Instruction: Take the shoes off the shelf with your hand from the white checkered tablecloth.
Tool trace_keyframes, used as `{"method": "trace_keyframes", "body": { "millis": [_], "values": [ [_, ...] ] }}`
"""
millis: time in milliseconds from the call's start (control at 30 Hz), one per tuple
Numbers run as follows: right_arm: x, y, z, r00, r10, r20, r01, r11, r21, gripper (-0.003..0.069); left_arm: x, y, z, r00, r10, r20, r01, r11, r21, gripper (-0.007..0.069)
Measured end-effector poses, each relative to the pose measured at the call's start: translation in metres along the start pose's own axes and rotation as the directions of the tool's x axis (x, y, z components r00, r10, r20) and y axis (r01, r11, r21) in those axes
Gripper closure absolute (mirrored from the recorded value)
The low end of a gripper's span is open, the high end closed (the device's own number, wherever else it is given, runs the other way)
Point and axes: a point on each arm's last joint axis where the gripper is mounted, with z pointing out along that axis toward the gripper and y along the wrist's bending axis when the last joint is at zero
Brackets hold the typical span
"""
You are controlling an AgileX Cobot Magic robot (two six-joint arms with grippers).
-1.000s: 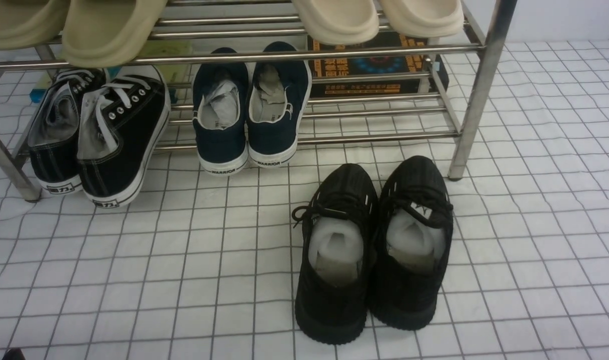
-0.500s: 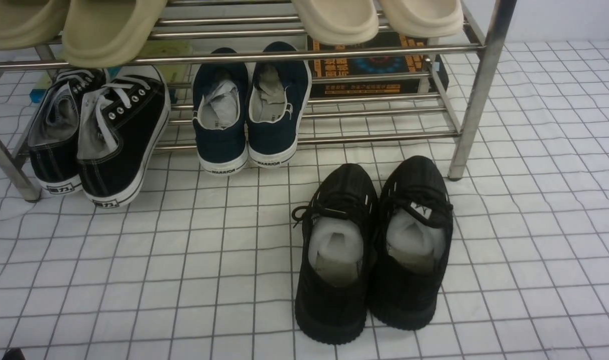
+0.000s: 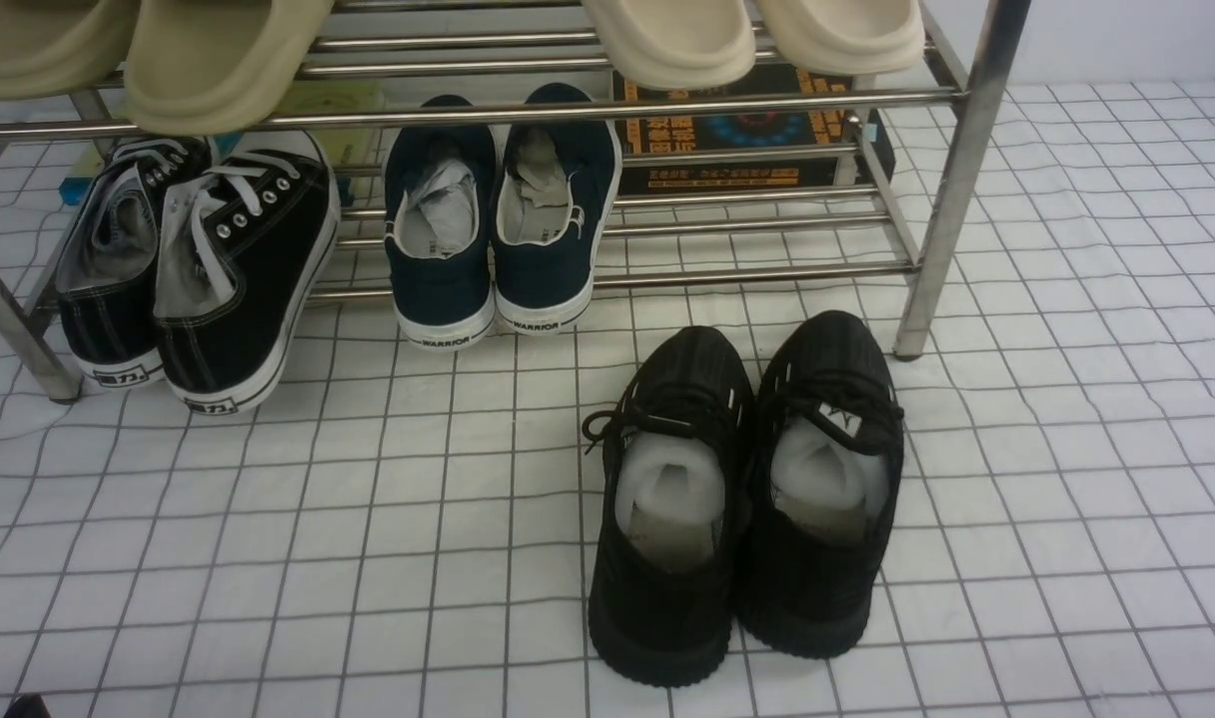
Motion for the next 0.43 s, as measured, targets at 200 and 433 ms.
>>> {"method": "trace_keyframes", "body": {
  "millis": [200, 433],
  "values": [
    [0.0, 0.0, 0.0, 1.0, 0.0, 0.0, 0.0, 1.0, 0.0, 0.0565, 0.0, 0.0, 0.0, 1.0, 0.0, 0.0, 0.0, 1.0, 0.0, 0.0386],
    [-0.0001, 0.0, 0.0, 1.0, 0.0, 0.001, 0.0, 1.0, 0.0, 0.0559, 0.0, 0.0, 0.0, 1.0, 0.0, 0.0, 0.0, 1.0, 0.0, 0.0386]
  ]
}}
